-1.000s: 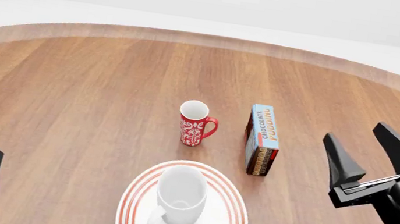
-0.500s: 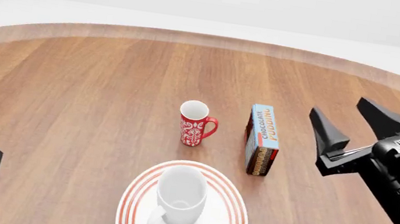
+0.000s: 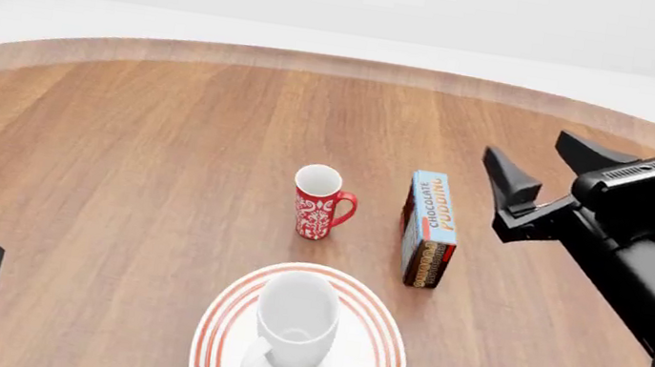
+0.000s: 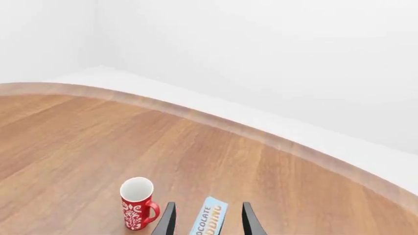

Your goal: Pick up the white mug and put it on the plate, and put the chocolate pudding to the right of the plate.

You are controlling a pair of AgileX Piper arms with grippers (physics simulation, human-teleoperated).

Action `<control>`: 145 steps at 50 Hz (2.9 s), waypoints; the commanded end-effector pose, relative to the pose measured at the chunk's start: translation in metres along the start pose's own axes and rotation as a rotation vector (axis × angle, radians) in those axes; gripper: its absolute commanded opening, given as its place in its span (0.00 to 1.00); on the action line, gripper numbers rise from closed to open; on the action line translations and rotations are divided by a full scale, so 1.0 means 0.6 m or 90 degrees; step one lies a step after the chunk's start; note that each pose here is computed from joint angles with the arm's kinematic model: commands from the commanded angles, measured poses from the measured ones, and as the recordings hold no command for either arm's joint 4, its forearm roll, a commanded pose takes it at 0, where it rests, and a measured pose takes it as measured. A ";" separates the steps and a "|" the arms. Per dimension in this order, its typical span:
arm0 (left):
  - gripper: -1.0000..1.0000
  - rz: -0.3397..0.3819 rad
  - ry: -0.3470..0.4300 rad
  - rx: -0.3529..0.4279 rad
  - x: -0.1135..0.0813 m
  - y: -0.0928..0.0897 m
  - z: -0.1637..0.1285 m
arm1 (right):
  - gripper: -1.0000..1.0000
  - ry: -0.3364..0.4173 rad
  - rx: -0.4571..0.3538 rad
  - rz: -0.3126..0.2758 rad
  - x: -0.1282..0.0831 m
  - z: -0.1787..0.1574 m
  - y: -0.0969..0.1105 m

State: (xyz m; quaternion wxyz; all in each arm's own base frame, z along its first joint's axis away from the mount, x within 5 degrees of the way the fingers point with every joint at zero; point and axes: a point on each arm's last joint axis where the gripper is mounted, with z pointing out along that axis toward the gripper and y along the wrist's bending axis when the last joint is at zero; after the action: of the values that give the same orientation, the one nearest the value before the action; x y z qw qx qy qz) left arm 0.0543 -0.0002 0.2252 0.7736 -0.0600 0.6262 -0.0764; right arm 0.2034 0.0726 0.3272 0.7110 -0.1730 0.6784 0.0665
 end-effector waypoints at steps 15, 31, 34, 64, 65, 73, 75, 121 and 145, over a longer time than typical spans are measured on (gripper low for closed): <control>1.00 -0.004 -0.002 -0.002 0.000 0.000 0.000 | 1.00 0.050 -0.012 0.022 -0.006 0.064 0.003; 1.00 -0.006 -0.002 -0.003 0.000 0.000 0.000 | 1.00 0.097 -0.014 0.047 0.008 0.102 0.003; 1.00 -0.007 -0.002 -0.003 0.000 0.000 0.000 | 1.00 0.105 -0.014 0.052 0.011 0.108 0.003; 1.00 -0.008 0.000 -0.004 0.000 0.001 0.000 | 1.00 0.145 0.021 0.095 0.021 0.138 -0.023; 1.00 -0.008 0.000 -0.004 0.000 0.001 0.000 | 1.00 0.146 0.023 0.096 0.021 0.138 -0.024; 1.00 -0.008 0.000 -0.004 0.000 0.001 0.000 | 1.00 0.163 0.032 0.124 0.026 0.148 -0.030; 1.00 -0.008 0.000 -0.004 0.000 0.001 0.000 | 1.00 0.165 0.033 0.128 0.027 0.149 -0.031; 1.00 -0.009 -0.001 -0.005 0.000 0.001 0.000 | 1.00 0.203 0.073 0.197 0.057 0.179 -0.056; 1.00 -0.011 -0.002 -0.008 0.001 0.001 0.000 | 1.00 0.225 0.076 0.209 0.085 0.202 -0.055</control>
State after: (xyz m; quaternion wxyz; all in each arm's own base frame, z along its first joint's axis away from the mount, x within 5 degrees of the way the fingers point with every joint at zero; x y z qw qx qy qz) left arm 0.0544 0.0004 0.2247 0.7733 -0.0691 0.6252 -0.0791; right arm 0.3268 0.0750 0.2909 0.5754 -0.0302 0.8099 0.1097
